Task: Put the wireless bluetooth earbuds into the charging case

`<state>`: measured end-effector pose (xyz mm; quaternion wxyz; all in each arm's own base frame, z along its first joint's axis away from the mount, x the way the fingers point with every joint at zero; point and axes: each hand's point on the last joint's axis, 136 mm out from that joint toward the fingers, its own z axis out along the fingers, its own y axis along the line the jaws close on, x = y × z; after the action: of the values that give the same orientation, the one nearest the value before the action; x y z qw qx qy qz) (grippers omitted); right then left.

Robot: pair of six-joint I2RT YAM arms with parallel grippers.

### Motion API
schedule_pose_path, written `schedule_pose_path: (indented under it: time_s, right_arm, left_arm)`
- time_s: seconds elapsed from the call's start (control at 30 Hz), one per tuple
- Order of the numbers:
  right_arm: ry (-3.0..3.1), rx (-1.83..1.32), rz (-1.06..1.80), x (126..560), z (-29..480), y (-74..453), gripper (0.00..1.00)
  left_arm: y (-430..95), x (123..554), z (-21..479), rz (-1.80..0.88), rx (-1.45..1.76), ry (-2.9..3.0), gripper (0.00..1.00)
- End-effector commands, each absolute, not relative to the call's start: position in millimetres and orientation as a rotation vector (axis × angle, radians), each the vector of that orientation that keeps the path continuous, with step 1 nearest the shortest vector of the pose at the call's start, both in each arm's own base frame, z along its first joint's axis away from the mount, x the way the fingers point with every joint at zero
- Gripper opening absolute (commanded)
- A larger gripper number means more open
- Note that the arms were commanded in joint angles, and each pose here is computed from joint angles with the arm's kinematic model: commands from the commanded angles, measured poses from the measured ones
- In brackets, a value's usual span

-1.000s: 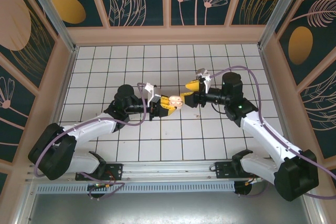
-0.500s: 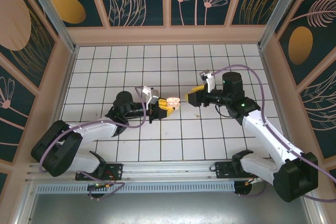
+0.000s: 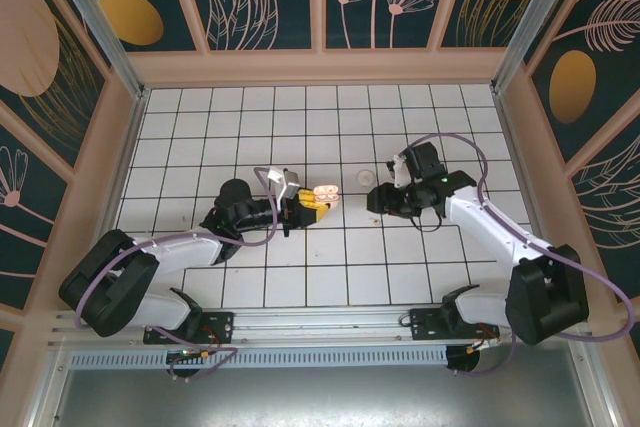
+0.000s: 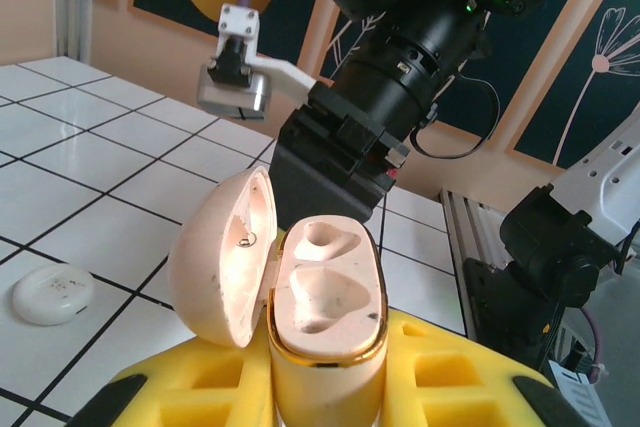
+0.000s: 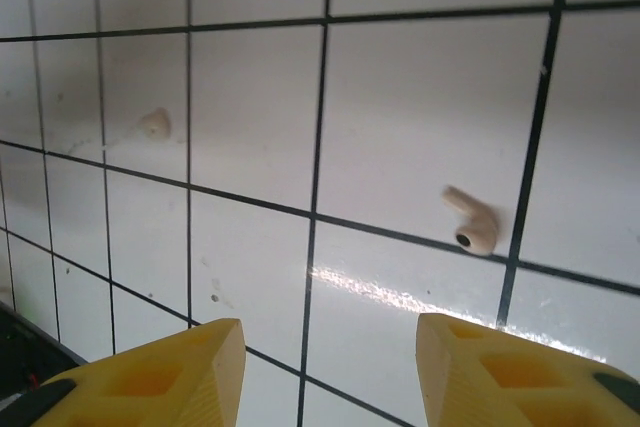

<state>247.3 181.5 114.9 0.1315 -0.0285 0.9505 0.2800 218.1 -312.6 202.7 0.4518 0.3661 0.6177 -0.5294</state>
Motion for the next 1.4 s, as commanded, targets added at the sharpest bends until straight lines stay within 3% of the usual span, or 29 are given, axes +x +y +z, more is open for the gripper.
schedule_pose_path:
  time_s: [0.0,0.57,1.37]
  right_arm:
    - [2.871,0.083,0.808,231.4,92.7,176.3,0.49]
    - [2.970,0.177,0.836,235.7,35.8,186.3,0.48]
    - [2.878,0.137,0.770,295.2,33.6,195.5,0.45]
  left_arm:
    - [-311.3,215.2,216.0,-1.308,0.892,1.470,0.21]
    - [-311.5,216.5,216.0,-1.304,0.891,1.482,0.21]
    - [-309.3,218.2,217.5,-1.260,0.902,1.494,0.22]
